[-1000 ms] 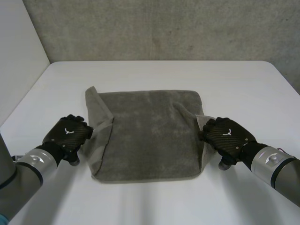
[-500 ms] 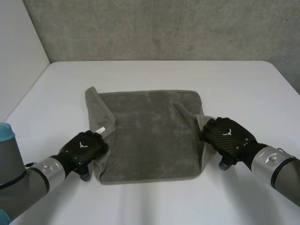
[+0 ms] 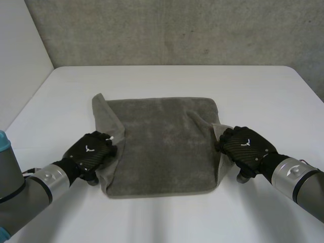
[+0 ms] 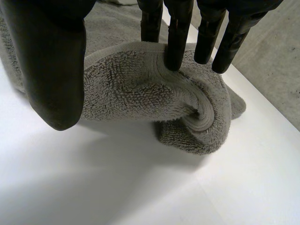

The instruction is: Fold the towel.

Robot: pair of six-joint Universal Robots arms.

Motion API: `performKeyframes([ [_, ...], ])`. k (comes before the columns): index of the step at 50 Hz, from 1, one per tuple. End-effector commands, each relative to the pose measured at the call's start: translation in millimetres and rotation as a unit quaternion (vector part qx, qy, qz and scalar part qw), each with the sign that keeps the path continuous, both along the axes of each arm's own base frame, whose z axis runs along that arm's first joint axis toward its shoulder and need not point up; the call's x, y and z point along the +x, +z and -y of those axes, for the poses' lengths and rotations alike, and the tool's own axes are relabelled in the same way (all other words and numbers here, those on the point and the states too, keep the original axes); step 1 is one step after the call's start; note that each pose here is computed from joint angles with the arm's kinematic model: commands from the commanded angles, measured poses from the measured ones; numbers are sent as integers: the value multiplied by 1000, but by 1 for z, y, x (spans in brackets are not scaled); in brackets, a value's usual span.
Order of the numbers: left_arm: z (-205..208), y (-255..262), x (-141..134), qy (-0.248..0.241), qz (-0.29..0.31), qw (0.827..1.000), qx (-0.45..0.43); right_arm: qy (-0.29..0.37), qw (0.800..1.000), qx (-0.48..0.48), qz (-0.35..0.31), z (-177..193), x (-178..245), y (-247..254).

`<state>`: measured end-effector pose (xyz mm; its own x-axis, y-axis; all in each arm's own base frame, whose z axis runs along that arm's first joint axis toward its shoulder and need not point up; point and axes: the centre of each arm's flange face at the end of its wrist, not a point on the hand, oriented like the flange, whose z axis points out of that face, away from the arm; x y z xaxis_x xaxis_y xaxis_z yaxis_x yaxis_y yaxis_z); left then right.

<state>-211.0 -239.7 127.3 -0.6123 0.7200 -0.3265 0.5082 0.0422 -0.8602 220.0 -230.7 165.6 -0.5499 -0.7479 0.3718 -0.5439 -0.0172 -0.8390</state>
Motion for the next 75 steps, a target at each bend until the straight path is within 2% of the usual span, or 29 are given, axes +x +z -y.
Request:
performKeyframes([
  [1, -6, -1, -7, -26, -7, 1000, 5, 0, 1000, 0, 0, 0, 0, 0],
  [25, -3, -12, -11, -36, -5, 999, 22, 1, 1000, 7, -2, 0, 0, -4],
  [39, -5, 35, -4, -22, -14, 999, -20, 10, 1000, -19, -11, 14, 1, 0],
  [53, -31, 21, 6, -4, -3, 997, 78, 20, 997, -50, -59, 14, -10, -6],
  [55, -32, 19, 9, -1, -4, 996, 84, 30, 996, -58, -64, 14, -12, -8],
  [60, -30, 17, 14, 12, -6, 996, 90, 106, 986, -114, -64, 10, -10, -12],
  [63, -28, 16, 18, 21, -6, 995, 93, 121, 982, -130, -64, 10, -11, -11],
  [65, -25, 16, 21, 28, -8, 995, 93, 155, 973, -161, -62, 10, -9, -10],
  [75, -26, 16, 22, 28, -12, 995, 98, 207, 951, -214, -81, 5, -3, -6],
])
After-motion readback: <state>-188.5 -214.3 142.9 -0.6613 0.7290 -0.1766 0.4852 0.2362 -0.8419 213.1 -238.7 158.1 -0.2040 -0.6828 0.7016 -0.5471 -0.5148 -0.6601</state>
